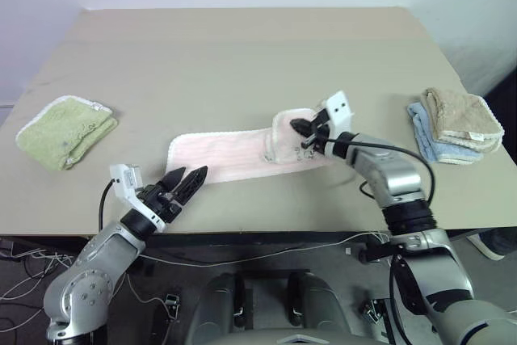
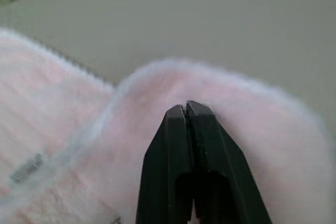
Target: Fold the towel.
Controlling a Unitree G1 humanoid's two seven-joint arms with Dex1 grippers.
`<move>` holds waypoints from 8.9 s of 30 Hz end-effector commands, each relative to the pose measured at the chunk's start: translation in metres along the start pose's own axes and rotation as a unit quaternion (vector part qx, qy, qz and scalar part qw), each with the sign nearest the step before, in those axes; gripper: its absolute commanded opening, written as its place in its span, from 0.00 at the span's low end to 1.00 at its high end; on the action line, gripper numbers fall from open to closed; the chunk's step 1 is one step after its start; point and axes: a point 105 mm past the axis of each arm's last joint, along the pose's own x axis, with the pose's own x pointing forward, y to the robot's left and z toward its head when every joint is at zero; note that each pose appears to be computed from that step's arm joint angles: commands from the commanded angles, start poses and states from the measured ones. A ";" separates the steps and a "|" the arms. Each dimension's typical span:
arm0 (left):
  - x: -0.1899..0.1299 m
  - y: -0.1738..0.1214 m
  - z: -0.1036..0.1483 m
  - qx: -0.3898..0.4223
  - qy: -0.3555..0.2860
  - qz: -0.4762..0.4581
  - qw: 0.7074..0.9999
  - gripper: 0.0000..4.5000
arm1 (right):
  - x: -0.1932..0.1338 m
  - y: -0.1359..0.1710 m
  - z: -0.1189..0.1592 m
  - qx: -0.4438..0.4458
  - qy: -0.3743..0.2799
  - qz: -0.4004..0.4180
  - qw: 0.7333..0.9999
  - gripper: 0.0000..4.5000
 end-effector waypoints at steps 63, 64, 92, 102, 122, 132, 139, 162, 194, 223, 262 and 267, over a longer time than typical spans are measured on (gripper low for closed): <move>-0.009 0.038 0.130 -0.048 -0.189 0.115 0.974 0.00 | -0.058 -0.004 0.085 -0.083 -0.161 -0.007 0.983 0.00; -0.006 0.032 0.134 -0.027 -0.184 0.098 0.978 0.00 | -0.058 -0.004 0.085 -0.083 -0.161 -0.008 0.983 0.00; 0.104 -0.089 -0.012 0.366 0.140 -0.226 0.892 0.00 | -0.075 -0.012 0.077 -0.076 -0.164 -0.069 0.981 0.00; 0.084 -0.099 0.005 0.273 0.115 -0.266 0.917 0.68 | -0.065 -0.004 0.078 -0.077 -0.160 -0.049 0.983 0.00; 0.110 -0.036 0.037 0.306 0.039 -0.112 0.944 0.38 | 0.008 0.063 0.051 -0.028 -0.097 0.076 0.992 0.00; 0.107 0.002 -0.016 0.358 0.154 -0.088 0.917 0.01 | 0.026 0.067 -0.020 -0.042 0.016 0.069 0.997 0.00; 0.104 -0.005 0.007 0.292 0.084 -0.102 0.947 0.01 | 0.014 0.067 0.002 -0.038 -0.044 0.076 0.995 0.00; 0.070 0.032 0.025 -0.123 0.145 -0.021 0.982 0.99 | -0.046 0.032 0.059 -0.092 -0.131 0.024 0.987 0.00; 0.081 -0.015 -0.024 -0.203 0.217 -0.080 0.951 0.01 | -0.052 0.025 0.064 -0.098 -0.135 -0.002 0.986 0.00; -0.020 0.128 0.230 -0.060 -0.253 0.171 0.950 0.01 | -0.054 0.026 0.063 -0.098 -0.135 -0.006 0.986 0.00; 0.028 0.046 0.064 0.220 -0.026 0.059 0.973 0.99 | -0.035 0.033 0.057 -0.076 -0.134 0.011 0.988 0.00; 0.059 0.035 0.066 0.339 -0.039 0.037 0.939 0.99 | -0.035 0.015 0.049 -0.049 -0.132 -0.047 0.989 0.00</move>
